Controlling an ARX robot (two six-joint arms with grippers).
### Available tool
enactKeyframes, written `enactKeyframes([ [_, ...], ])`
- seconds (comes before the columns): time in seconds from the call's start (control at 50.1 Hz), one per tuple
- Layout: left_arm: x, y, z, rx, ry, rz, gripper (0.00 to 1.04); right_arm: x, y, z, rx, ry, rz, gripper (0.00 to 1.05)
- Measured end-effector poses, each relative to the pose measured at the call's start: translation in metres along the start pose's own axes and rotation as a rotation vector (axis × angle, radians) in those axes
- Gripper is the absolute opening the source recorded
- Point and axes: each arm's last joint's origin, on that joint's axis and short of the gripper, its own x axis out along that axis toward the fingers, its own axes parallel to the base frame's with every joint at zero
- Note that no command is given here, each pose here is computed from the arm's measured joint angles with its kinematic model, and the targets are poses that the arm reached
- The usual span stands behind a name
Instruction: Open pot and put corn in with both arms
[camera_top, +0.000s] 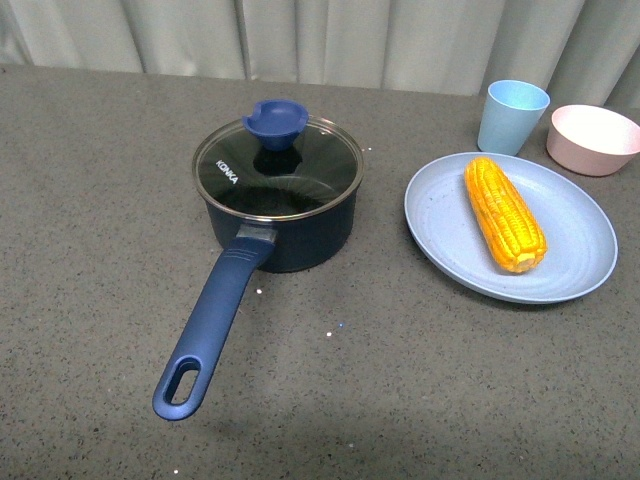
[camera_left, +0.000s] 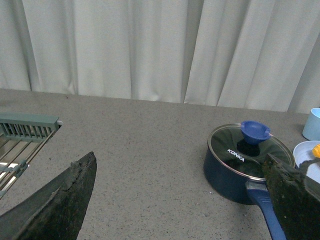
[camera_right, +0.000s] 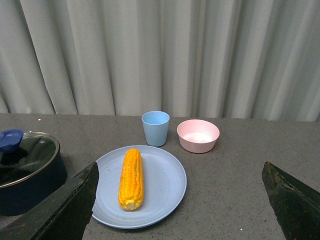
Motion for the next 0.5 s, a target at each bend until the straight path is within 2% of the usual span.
enactKeyframes([
  [0.499, 0.0000, 0.0000, 0.0000, 0.000, 0.000, 0.000, 0.98, 0.0000, 0.0000, 0.0000, 0.000, 0.000, 0.000, 0.96],
])
